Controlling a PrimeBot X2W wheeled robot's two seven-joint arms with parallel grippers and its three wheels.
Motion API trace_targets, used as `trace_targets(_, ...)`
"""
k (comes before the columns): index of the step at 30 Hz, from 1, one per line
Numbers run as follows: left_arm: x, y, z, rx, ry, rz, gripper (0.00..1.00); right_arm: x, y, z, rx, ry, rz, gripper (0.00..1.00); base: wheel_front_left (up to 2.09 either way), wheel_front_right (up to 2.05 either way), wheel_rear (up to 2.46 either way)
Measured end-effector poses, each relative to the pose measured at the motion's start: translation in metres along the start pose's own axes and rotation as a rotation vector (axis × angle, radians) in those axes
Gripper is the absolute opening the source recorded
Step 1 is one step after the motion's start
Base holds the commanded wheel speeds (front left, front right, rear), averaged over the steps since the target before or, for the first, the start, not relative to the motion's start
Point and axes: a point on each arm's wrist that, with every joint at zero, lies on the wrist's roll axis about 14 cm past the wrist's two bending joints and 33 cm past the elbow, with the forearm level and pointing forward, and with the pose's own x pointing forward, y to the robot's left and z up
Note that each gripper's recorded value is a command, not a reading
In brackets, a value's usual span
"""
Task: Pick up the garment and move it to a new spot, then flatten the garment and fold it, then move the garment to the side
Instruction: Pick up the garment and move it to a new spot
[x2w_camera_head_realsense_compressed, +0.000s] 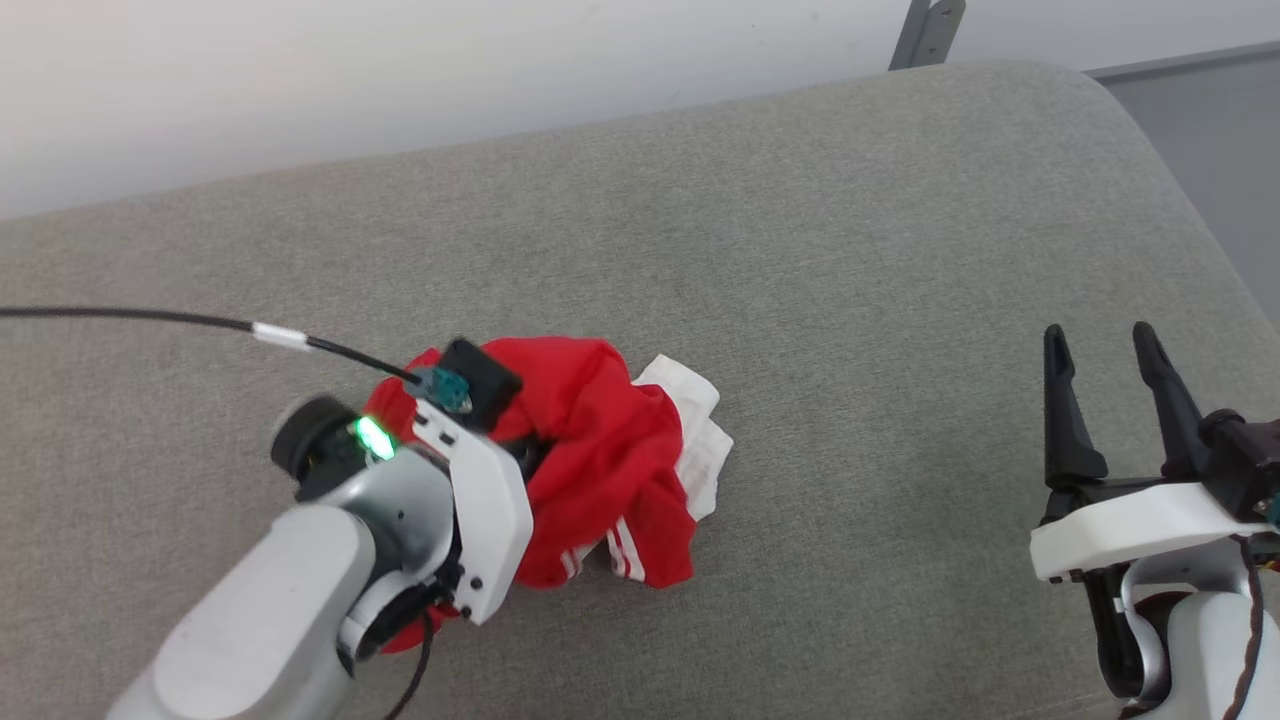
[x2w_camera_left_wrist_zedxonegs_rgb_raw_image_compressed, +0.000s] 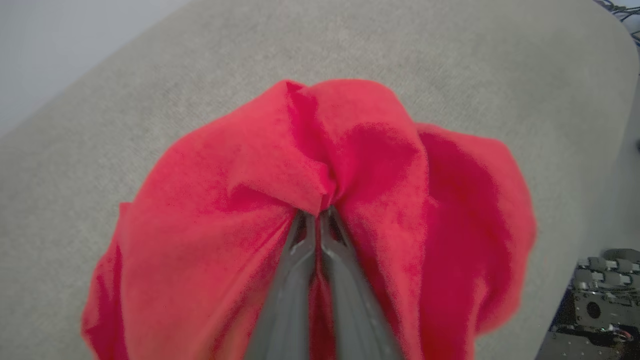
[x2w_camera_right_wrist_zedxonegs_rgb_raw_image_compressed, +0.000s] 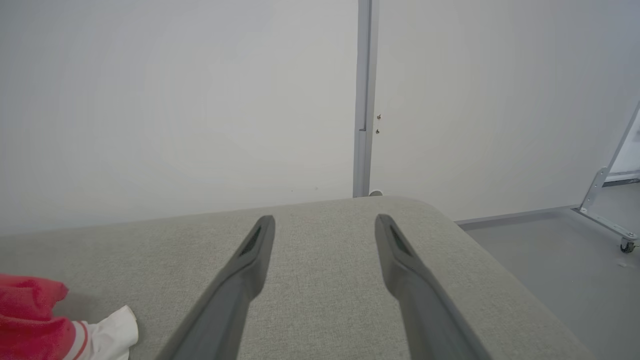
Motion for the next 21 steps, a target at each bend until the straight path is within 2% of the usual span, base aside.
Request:
trace_targets(7, 0.018, -0.001, -0.064, -0.083, 0.171, 0.003, 0.00, -0.004, 0.001, -0.008, 0.019, 0.007, 0.000, 1.00, 0.00, 0.00, 0.00)
trace_targets(11, 0.021, -0.003, -0.083, -0.120, 0.214, 0.010, 0.01, -0.005, 0.003, -0.007, 0.028, 0.002, 0.007, 1.00, 0.00, 0.00, 0.00)
trace_targets(12, 0.020, -0.004, -0.085, -0.122, 0.220, 0.011, 0.16, -0.005, 0.004, -0.007, 0.029, 0.001, 0.011, 1.00, 0.00, 0.00, 0.00)
trace_targets(13, 0.020, -0.002, -0.085, -0.118, 0.220, 0.017, 0.16, -0.005, 0.006, -0.006, 0.031, -0.002, 0.015, 1.00, 0.00, 0.00, 0.00)
trace_targets(14, 0.019, -0.001, -0.083, -0.122, 0.202, 0.023, 0.49, -0.004, 0.008, -0.005, 0.031, -0.004, 0.020, 1.00, 0.00, 0.00, 0.00)
trace_targets(15, 0.018, 0.001, -0.079, -0.137, 0.182, 0.028, 1.00, -0.004, 0.010, -0.005, 0.030, -0.006, 0.027, 1.00, 0.00, 0.00, 0.00)
trace_targets(21, -0.006, 0.022, -0.047, -0.132, 0.022, 0.093, 1.00, -0.004, 0.022, 0.002, 0.029, -0.026, 0.063, 1.00, 0.00, 0.00, 0.00)
